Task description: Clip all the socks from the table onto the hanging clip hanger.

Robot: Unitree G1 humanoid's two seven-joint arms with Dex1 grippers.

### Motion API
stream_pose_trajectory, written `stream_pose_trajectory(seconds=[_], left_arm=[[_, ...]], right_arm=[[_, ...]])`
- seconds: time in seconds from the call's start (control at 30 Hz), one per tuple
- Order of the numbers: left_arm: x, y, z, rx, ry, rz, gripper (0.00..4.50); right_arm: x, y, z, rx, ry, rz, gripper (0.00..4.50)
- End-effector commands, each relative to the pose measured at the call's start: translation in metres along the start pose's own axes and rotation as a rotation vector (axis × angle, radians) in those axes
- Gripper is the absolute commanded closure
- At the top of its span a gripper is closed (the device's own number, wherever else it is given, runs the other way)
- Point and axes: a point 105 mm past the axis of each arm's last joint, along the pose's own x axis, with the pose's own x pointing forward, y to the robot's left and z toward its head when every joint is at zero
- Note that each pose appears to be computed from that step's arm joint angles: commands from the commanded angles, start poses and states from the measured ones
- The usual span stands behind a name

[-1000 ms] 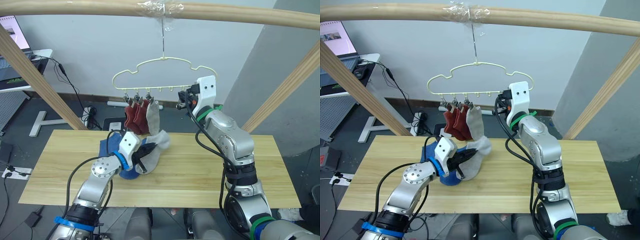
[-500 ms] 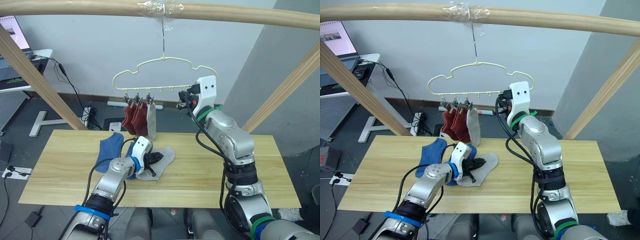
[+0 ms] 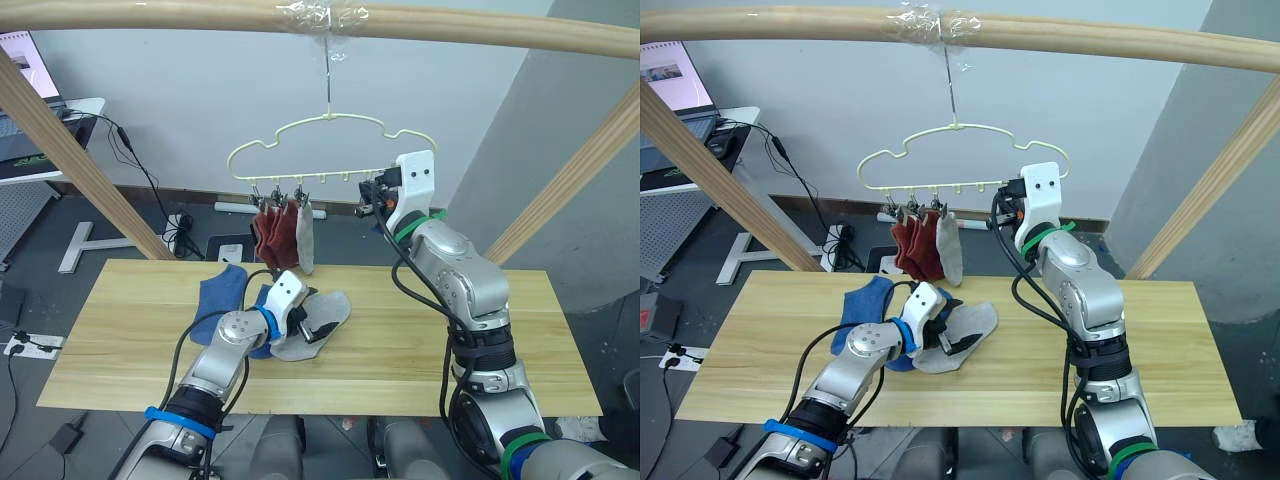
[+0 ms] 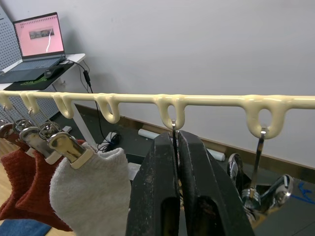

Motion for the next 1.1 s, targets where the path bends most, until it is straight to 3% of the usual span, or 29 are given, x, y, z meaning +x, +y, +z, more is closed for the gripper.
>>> stream_pose_trajectory(seconds=[0.03, 0.13, 0.23, 0.53, 0.7, 0.8, 0.97, 1.1], left_arm=[[0.014, -0.003, 0.001, 0.042, 0.009, 0.001, 0.02], [0.02, -0.001, -0.014, 0.033, 0.074, 0.015, 0.02], [0.021, -0.002, -0.021, -0.012, 0.095, -0.001, 0.62], [0.009, -0.009, -0.029, -0.036, 0.095, -0.053, 2.94], [0.003, -0.008, -0.013, -0.082, -0.002, -0.036, 4.38], [-0.002, -0.006, -0.004, -0.098, -0.051, -0.032, 4.49], [-0.013, -0.002, 0.041, -0.149, -0.268, -0.02, 4.49], [-0.03, 0.014, 0.081, -0.105, -0.444, 0.084, 4.49]], right_arm=[[-0.003, -0.005, 0.001, 0.005, -0.006, -0.02, 4.5], [-0.003, -0.006, 0.001, 0.003, -0.005, -0.02, 4.5], [-0.003, -0.006, 0.001, 0.001, -0.004, -0.023, 4.5], [-0.004, -0.007, 0.0, 0.001, -0.006, -0.029, 4.5], [-0.005, -0.009, 0.001, -0.008, -0.002, -0.023, 4.5], [-0.006, -0.013, 0.002, -0.014, 0.006, -0.015, 4.5], [-0.008, -0.019, 0.008, 0.044, 0.04, 0.012, 4.5], [-0.012, -0.027, 0.004, 0.281, 0.132, 0.013, 4.5]])
